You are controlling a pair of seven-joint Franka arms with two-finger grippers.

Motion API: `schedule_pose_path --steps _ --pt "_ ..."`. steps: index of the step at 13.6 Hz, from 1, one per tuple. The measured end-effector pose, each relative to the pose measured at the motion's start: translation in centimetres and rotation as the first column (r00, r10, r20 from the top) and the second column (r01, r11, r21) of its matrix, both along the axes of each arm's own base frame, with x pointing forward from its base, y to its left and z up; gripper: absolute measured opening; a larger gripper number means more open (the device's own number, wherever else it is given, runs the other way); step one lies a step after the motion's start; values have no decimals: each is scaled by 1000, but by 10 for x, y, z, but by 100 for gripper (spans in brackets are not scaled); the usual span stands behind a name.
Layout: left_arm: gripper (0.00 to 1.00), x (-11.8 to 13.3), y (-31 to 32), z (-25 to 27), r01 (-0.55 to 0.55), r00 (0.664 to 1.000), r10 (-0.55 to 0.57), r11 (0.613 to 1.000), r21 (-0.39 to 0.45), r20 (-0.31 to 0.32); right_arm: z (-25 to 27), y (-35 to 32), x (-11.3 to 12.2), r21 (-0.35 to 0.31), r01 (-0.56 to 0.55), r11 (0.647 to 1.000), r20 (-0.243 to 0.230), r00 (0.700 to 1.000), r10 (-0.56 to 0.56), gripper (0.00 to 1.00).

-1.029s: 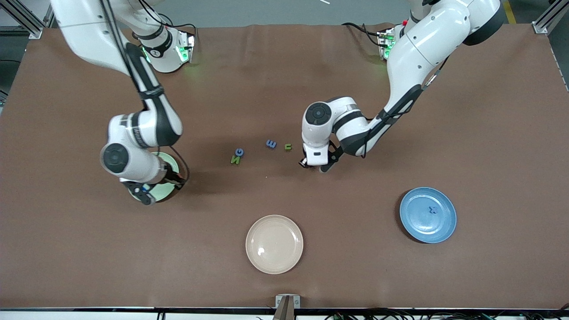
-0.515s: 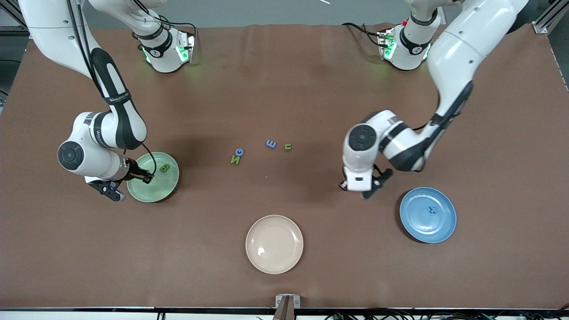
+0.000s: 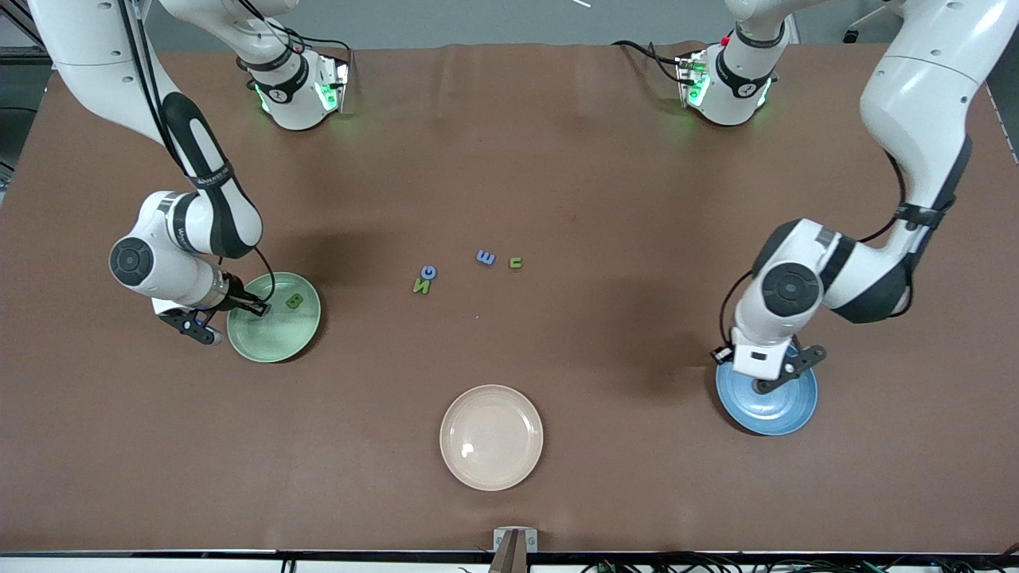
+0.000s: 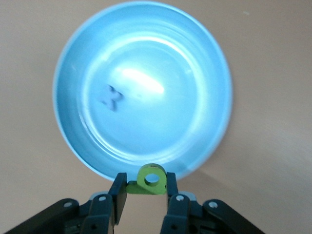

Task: Sort upper and lower case letters into plates
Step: 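Carry Q to the green plate while the left gripper carries b to blue plate, then reach the right gripper to green N while the left gripper reaches green u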

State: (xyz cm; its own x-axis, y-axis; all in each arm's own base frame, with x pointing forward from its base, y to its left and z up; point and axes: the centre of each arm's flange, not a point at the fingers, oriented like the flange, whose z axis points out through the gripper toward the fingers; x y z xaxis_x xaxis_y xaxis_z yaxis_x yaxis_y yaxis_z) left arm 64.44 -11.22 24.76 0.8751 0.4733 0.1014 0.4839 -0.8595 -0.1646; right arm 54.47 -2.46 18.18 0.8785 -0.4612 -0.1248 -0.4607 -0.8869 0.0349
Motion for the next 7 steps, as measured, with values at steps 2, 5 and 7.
schedule_pose_path --steps 2,5,7 --pt "37 4 19 -6 -9 1000 9 1000 -23 8 0 0 0 0 -1 1000 -1 1000 1 37" --pt "38 6 25 -20 -16 1000 17 999 -49 10 13 5 9 10 -1 1000 -22 1000 1 54" --pt "46 7 26 -23 -18 1000 18 998 -56 15 41 17 29 17 38 999 -48 998 -37 74"
